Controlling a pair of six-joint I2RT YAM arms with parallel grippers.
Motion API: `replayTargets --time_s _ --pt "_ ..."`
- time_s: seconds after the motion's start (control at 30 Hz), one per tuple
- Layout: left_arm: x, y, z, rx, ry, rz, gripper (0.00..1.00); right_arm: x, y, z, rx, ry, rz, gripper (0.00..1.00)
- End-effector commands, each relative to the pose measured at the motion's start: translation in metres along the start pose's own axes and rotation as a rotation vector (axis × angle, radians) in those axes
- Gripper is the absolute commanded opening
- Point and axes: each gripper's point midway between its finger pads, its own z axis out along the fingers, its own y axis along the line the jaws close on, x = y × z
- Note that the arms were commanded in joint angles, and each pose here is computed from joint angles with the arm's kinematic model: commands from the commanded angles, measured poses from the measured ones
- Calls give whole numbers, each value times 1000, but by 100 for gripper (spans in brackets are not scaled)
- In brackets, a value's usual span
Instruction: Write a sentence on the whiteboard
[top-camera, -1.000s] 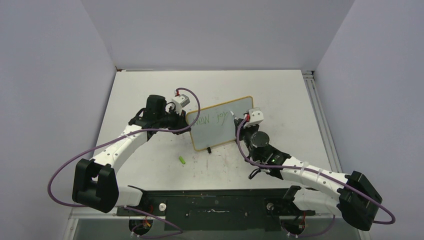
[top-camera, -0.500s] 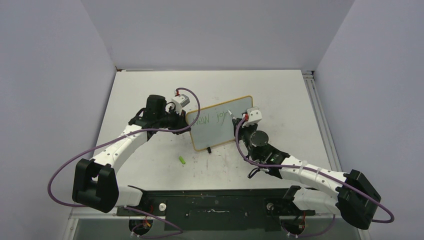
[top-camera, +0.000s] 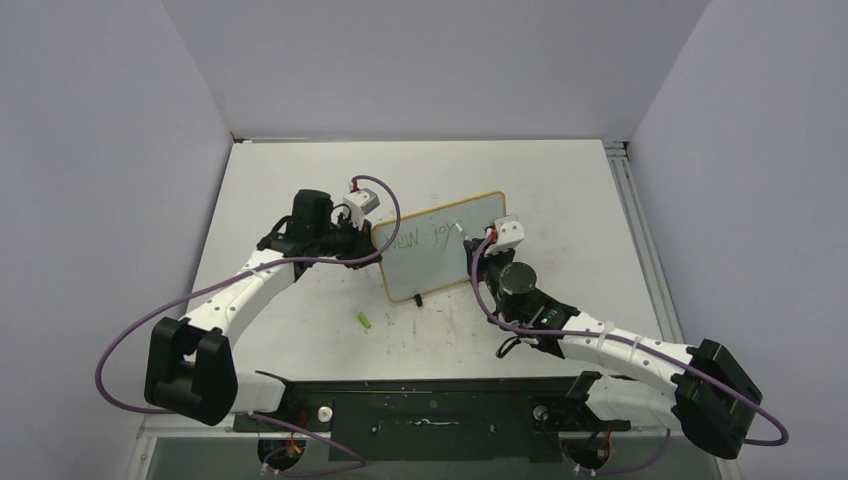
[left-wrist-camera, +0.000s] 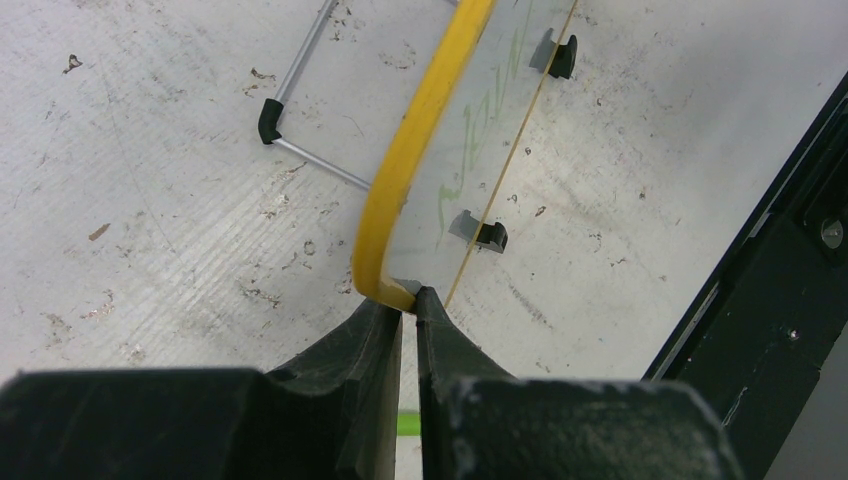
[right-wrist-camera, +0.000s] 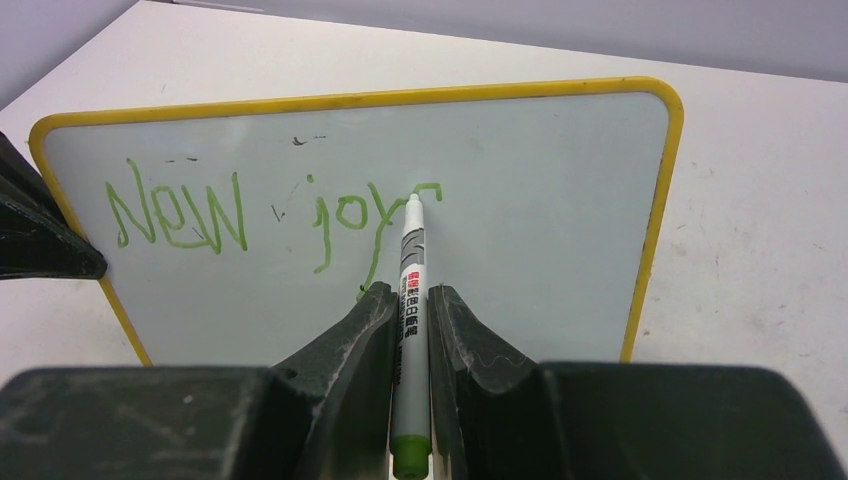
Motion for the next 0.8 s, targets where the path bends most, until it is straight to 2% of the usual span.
replayTargets --time_s 0.0,0.77 --pt "-2 -3 2 9 14 24 0 5 -1 -3 1 10 14 5" --pt "-2 -3 2 10 14 24 0 14 -17 -7 85 31 8 5"
